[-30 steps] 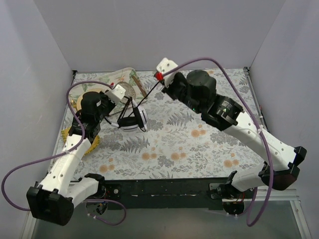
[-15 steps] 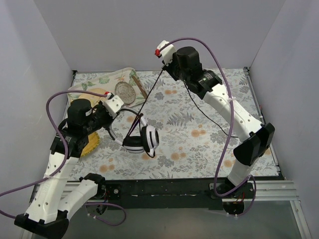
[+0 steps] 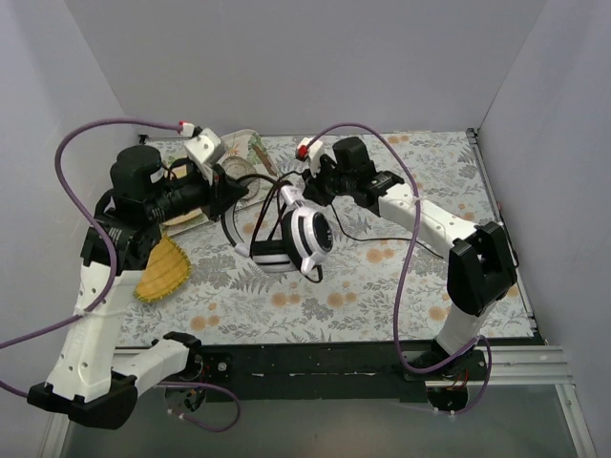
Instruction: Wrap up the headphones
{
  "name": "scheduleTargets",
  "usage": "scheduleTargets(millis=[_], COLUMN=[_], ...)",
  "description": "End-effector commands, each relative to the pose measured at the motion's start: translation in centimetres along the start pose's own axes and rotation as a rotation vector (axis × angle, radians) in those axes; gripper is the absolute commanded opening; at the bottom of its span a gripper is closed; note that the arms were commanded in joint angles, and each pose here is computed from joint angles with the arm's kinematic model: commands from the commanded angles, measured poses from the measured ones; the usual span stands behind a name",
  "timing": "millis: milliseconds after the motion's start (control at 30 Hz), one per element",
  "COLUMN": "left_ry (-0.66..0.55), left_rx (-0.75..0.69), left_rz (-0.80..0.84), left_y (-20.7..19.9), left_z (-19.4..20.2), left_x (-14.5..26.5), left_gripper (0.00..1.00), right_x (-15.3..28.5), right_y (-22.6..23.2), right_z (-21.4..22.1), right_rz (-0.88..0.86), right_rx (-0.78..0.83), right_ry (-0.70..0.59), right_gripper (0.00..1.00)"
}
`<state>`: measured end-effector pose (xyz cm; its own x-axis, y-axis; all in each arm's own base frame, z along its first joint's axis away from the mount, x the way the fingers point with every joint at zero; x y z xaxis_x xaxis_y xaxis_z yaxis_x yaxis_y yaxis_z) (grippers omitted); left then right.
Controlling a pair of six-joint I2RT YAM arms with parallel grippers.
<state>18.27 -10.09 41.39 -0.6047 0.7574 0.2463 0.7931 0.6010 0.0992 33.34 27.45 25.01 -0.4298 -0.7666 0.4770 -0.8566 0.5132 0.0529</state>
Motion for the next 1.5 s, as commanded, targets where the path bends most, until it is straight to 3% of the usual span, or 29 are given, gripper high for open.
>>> scheduleTargets(millis=[0,200,567,633,667,900,1100,1233,1467], left_ry=[-0.2,-0.309,-0.375,-0.399,-0.406,-0.428,-0.42,-0.419,-0.314], left_rx=[0.116,0.12,0.132,0.107,0.107,0.117,0.078,0.072,-0.002], left_rz=[-0.085,-0.276,-0.941,-0.989,-1.018,-1.092,-1.224,-1.253,-1.375], left_y=[0.3,2.1,7.5,7.9,8.0,9.0,10.9,12.3,16.5], left_z=[-6.9,-10.1,-12.1,-12.1,-12.0,-11.3,-10.5,-10.0,-6.6], left_x=[1.5,2.6,5.9,6.3,6.5,5.8,5.3,4.7,3.7], left_gripper=[0.0,0.0,0.0,0.0,0.0,0.0,0.0,0.0,0.0], right_x=[-0.4,-2.8,-5.1,-5.1,-5.1,-5.5,-5.7,-4.9,-1.8], right_y=[3.2,5.6,6.3,6.5,6.7,10.2,14.6,17.8,21.7], right_z=[-1.6,1.5,9.3,10.8,11.4,14.1,13.5,14.1,13.0], right_rz=[-0.289,-0.389,-0.397,-0.388,-0.388,-0.422,-0.461,-0.488,-0.52], right_rx=[-0.034,-0.103,-0.239,-0.256,-0.266,-0.248,-0.14,-0.045,0.066], right_ry=[-0.238,-0.232,-0.048,-0.006,0.014,0.137,0.195,0.303,0.343], right_gripper=[0.26,0.32,0.37,0.37,0.36,0.01,0.01,0.01,0.01])
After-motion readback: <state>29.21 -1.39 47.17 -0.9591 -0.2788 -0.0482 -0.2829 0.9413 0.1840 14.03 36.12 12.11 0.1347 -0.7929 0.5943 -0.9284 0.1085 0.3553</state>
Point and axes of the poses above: each gripper's point midway between its finger pads, its own x axis back along the fingers, its own y axis along the line the jaws close on, z = x × y, the point moved 9 cm from there along x, back along the fingers, and after that the axes turned 6 degrees about -x, right-handed, at the moved point
